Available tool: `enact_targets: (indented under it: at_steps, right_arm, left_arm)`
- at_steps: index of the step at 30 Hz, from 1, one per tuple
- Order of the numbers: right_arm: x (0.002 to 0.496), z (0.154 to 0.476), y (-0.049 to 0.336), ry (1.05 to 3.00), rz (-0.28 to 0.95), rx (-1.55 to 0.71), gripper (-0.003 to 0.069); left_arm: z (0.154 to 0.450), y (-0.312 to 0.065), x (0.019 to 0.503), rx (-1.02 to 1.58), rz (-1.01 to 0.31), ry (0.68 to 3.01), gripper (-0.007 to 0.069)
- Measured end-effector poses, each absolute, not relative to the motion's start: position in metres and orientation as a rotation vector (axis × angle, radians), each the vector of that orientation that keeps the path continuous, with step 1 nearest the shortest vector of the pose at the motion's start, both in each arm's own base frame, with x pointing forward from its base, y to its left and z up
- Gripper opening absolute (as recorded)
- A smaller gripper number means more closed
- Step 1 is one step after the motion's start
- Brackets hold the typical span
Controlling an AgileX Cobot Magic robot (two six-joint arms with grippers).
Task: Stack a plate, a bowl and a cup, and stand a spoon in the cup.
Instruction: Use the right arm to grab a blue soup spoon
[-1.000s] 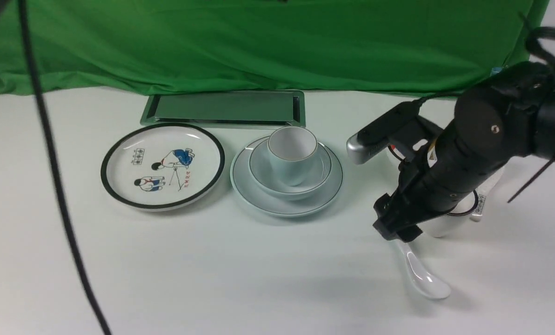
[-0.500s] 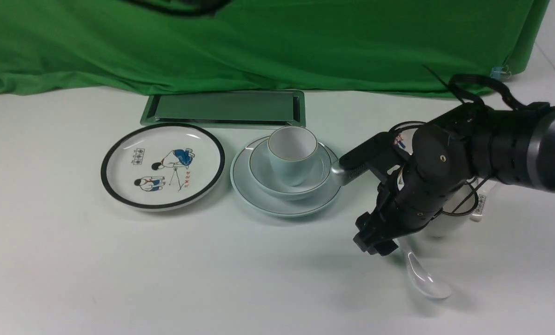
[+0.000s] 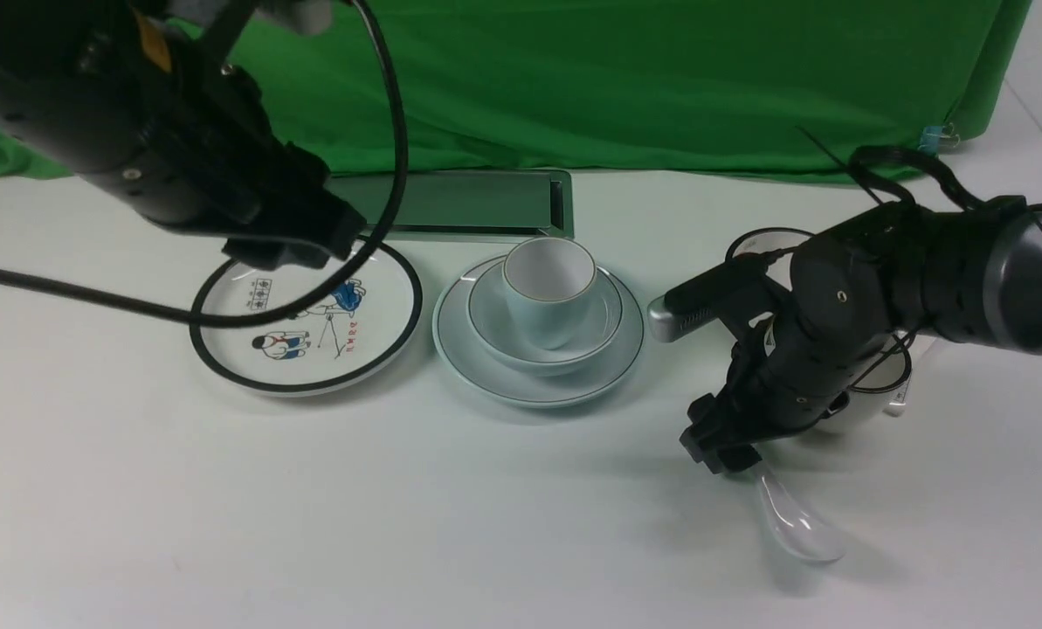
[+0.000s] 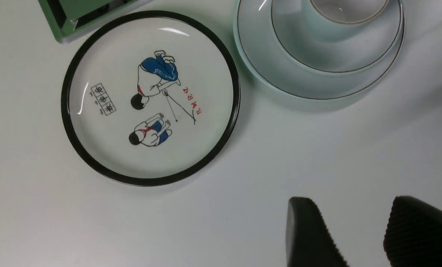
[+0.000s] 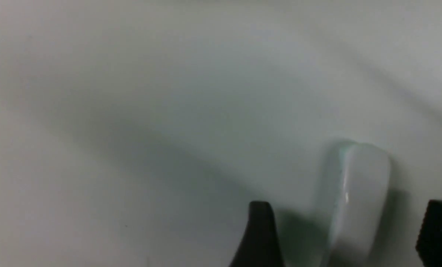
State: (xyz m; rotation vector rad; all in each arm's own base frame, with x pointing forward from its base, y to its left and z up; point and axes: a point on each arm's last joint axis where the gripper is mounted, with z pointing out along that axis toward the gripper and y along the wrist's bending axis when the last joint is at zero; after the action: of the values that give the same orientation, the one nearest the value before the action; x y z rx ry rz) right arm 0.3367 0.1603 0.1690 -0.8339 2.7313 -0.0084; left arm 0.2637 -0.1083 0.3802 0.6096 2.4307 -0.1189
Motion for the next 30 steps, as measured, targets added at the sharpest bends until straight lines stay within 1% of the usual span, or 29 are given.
enact_targets:
  at_steps: [2, 3, 4, 5, 6, 8, 14, 16, 20, 21, 23, 25, 27, 28, 30]
  right_arm:
    - [0.337, 0.169, 0.161, 2.730, 0.000, -0.826, 0.0450]
    - [0.337, 0.169, 0.161, 2.730, 0.005, -0.822, 0.0384]
    - [0.337, 0.169, 0.161, 2.730, 0.006, -0.822, 0.0372]
    - [0.337, 0.169, 0.161, 2.731, 0.007, -0.820, 0.0276]
    - [0.337, 0.169, 0.161, 2.730, 0.009, -0.818, 0.0216]
    - [0.337, 0.169, 0.161, 2.730, 0.009, -0.814, 0.0171]
    - [0.337, 0.170, 0.162, 2.727, 0.012, -0.810, 0.0177]
    - [0.337, 0.169, 0.161, 2.731, 0.011, -0.810, 0.0224]
    - [0.337, 0.169, 0.161, 2.735, 0.010, -0.811, 0.0393]
    - [0.337, 0.169, 0.161, 2.735, 0.010, -0.810, 0.0420]
    - [0.337, 0.169, 0.161, 2.735, 0.010, -0.810, 0.0450]
    - [0.337, 0.168, 0.162, 2.737, 0.011, -0.810, 0.0439]
    - [0.338, 0.165, 0.162, 2.742, 0.010, -0.811, 0.0383]
    - [0.338, 0.164, 0.162, 2.745, 0.009, -0.812, 0.0375]
    - [0.338, 0.159, 0.162, 2.754, 0.010, -0.812, 0.0258]
  left_arm:
    - [0.380, -0.109, 0.265, 0.607, -0.121, 2.420, 0.0253]
    - [0.380, -0.109, 0.265, 0.606, -0.121, 2.417, 0.0253]
    - [0.380, -0.109, 0.265, 0.606, -0.121, 2.416, 0.0253]
    - [0.380, -0.109, 0.266, 0.606, -0.115, 2.408, 0.0253]
    - [0.380, -0.109, 0.266, 0.604, -0.123, 2.407, 0.0253]
    - [0.381, -0.109, 0.265, 0.603, -0.123, 2.406, 0.0252]
    - [0.382, -0.107, 0.261, 0.607, -0.121, 2.419, 0.0251]
    - [0.387, -0.105, 0.257, 0.603, -0.123, 2.404, 0.0251]
    - [0.396, -0.102, 0.248, 0.595, -0.128, 2.374, 0.0251]
    - [0.399, -0.101, 0.246, 0.593, -0.129, 2.365, 0.0251]
    - [0.402, -0.099, 0.243, 0.591, -0.124, 2.353, 0.0251]
    - [0.403, -0.098, 0.240, 0.589, -0.132, 2.347, 0.0251]
    - [0.403, -0.097, 0.238, 0.590, -0.125, 2.346, 0.0251]
    - [0.403, -0.097, 0.238, 0.590, -0.125, 2.346, 0.0251]
    - [0.400, -0.097, 0.238, 0.592, -0.122, 2.356, 0.0251]
